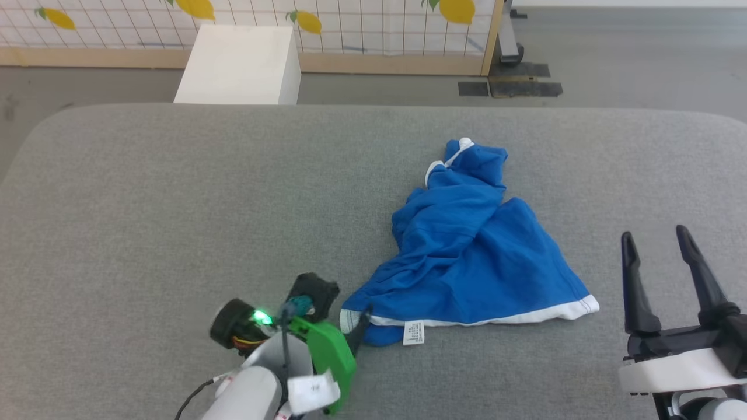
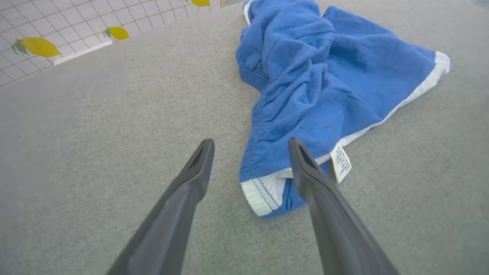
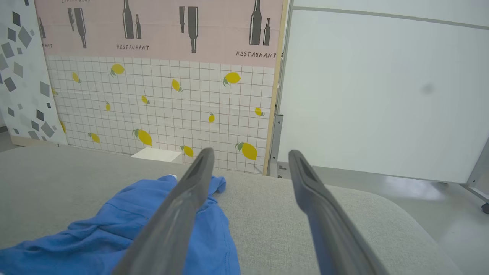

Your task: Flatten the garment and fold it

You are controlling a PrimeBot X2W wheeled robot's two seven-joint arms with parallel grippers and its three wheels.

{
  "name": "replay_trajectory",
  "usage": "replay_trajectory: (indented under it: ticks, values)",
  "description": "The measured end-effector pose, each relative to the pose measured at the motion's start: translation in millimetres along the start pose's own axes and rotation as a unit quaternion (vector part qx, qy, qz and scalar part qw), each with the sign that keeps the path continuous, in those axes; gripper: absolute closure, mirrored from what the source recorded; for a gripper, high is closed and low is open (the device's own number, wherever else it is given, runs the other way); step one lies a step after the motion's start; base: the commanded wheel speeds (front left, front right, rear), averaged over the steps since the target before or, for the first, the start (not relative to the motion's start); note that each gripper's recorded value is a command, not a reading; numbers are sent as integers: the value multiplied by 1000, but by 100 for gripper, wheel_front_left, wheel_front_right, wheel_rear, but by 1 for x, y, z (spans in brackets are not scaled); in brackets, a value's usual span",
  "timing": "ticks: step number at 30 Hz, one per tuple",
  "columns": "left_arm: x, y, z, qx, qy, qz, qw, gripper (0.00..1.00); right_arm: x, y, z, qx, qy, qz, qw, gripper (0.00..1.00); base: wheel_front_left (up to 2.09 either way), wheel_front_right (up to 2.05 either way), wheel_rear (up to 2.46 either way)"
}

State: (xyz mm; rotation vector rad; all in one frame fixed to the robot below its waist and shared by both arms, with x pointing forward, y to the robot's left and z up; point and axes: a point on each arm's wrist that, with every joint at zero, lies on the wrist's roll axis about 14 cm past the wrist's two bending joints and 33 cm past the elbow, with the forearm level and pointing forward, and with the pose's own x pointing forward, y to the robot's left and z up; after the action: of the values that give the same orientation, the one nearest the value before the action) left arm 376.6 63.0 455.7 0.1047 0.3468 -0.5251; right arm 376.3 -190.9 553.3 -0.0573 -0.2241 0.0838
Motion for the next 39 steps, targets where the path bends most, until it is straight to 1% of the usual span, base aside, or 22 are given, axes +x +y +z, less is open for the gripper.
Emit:
replay_trajectory:
  ticks: [2,5,7,10,13,20,21,22,25,27,29,32,35,37,39]
  values:
    - [2,-10,-13,-10,47,-31,998,0,0,1,-6,-6,9,3,1000,0,0,0,0]
    - [0,-14,-28,-10,107,-67,992,0,1,2,-15,-5,22,4,1000,0,0,0,0]
    - [-1,-9,-31,10,132,-79,988,0,2,0,-19,-7,27,2,1000,0,0,0,0]
    - [1,0,-32,27,151,-88,984,0,3,-1,-26,-7,37,0,999,0,0,0,0]
    - [6,2,-36,41,163,-98,981,0,5,1,-35,-5,49,3,999,0,0,0,0]
    - [15,-8,-64,59,210,-132,967,0,9,-5,-50,-8,68,-5,998,0,0,0,0]
    - [17,-9,-65,61,214,-137,965,64,9,-6,-52,-9,71,-6,997,0,0,0,0]
    - [19,-11,-67,54,218,-146,963,100,7,-8,-56,-12,79,-7,997,0,0,0,0]
    - [20,-18,-67,56,210,-160,963,100,6,-10,-58,-18,83,-5,996,0,0,0,0]
    - [19,-18,-63,55,197,-160,966,100,5,-11,-56,-31,85,4,996,0,0,0,0]
    - [14,-17,-62,52,186,-156,969,100,6,-12,-55,-47,95,20,994,0,0,0,0]
    - [4,-11,-57,47,167,-136,975,100,10,-16,-49,-86,113,51,989,0,0,0,0]
    - [-5,-7,-51,43,148,-118,981,100,14,-14,-51,-116,161,93,976,0,0,0,0]
    - [-10,-6,-47,42,137,-111,983,100,11,-9,-61,-130,220,128,958,0,0,0,0]
    - [-14,-6,-46,41,135,-107,984,100,7,-7,-72,-131,281,150,939,0,0,0,0]
